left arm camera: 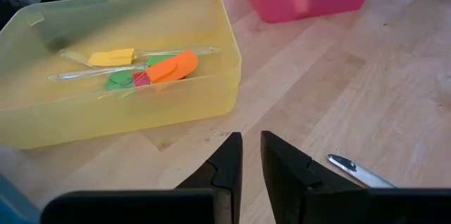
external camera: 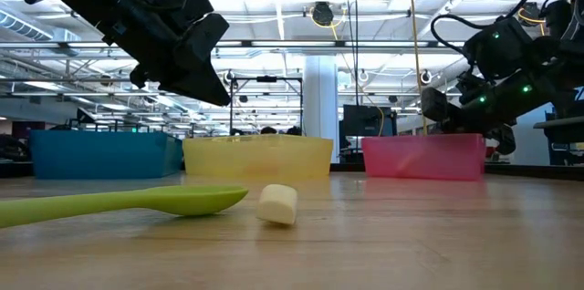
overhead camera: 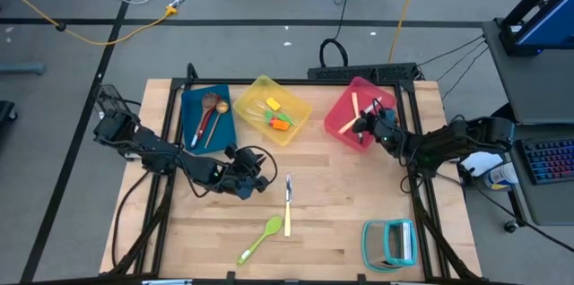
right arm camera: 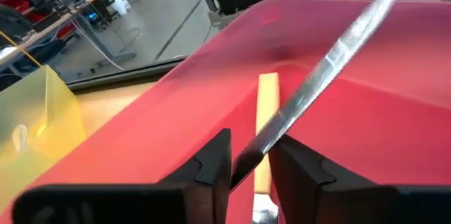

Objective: Pick & Place Kitchen Items
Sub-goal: Put the left yellow table knife into the red bin

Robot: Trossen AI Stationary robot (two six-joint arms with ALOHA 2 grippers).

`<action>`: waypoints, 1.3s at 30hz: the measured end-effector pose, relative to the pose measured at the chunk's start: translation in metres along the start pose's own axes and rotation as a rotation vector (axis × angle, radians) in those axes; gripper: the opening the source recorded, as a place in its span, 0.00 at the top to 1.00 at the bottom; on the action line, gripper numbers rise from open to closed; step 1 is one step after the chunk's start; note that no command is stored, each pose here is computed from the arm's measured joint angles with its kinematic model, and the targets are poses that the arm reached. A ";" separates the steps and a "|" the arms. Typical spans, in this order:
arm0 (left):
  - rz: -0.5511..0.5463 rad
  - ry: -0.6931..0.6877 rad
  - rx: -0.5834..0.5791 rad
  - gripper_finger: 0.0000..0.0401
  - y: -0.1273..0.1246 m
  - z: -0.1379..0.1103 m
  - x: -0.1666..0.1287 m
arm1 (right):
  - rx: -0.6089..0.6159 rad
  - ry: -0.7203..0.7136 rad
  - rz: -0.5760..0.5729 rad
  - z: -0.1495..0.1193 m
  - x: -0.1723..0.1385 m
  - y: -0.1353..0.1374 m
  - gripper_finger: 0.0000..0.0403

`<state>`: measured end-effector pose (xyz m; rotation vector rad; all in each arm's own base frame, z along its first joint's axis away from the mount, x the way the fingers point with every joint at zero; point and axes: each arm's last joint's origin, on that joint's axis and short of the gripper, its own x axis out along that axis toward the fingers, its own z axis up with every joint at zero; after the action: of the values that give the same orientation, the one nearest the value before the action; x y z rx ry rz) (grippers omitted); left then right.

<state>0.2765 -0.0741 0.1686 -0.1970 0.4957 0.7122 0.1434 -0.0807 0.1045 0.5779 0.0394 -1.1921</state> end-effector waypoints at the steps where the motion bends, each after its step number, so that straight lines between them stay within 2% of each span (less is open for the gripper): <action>1: 0.000 0.000 0.000 0.86 0.000 0.000 0.000 | -0.002 -0.002 0.001 0.000 0.000 0.000 0.77; 9: -0.002 0.002 -0.003 0.86 0.000 0.000 0.000 | -0.006 -0.017 0.011 0.002 0.000 0.001 0.66; 15: -0.013 0.011 -0.021 0.86 0.000 0.000 0.000 | 0.008 -0.053 0.041 0.006 0.000 0.005 0.62; 22: -0.015 0.013 -0.022 0.86 -0.001 0.000 0.000 | -0.011 -0.077 0.051 0.008 -0.001 0.007 0.61; 26: -0.015 0.013 -0.023 0.86 -0.001 0.000 0.000 | -0.017 -0.104 -0.001 0.008 -0.001 0.005 0.62; 31: -0.014 0.013 -0.023 0.86 0.000 0.000 0.000 | 0.066 -0.092 -0.021 0.006 0.000 0.003 0.62; 36: -0.014 0.013 -0.023 0.86 -0.001 0.000 0.000 | 0.014 -0.112 0.031 0.011 -0.001 0.007 0.62; 39: -0.014 0.013 -0.023 0.86 0.000 0.000 0.000 | -0.014 -0.099 0.114 0.013 -0.001 0.011 0.63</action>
<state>0.2766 -0.0746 0.1684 -0.2261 0.4980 0.7034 0.1494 -0.0823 0.1205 0.5016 -0.0679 -1.1074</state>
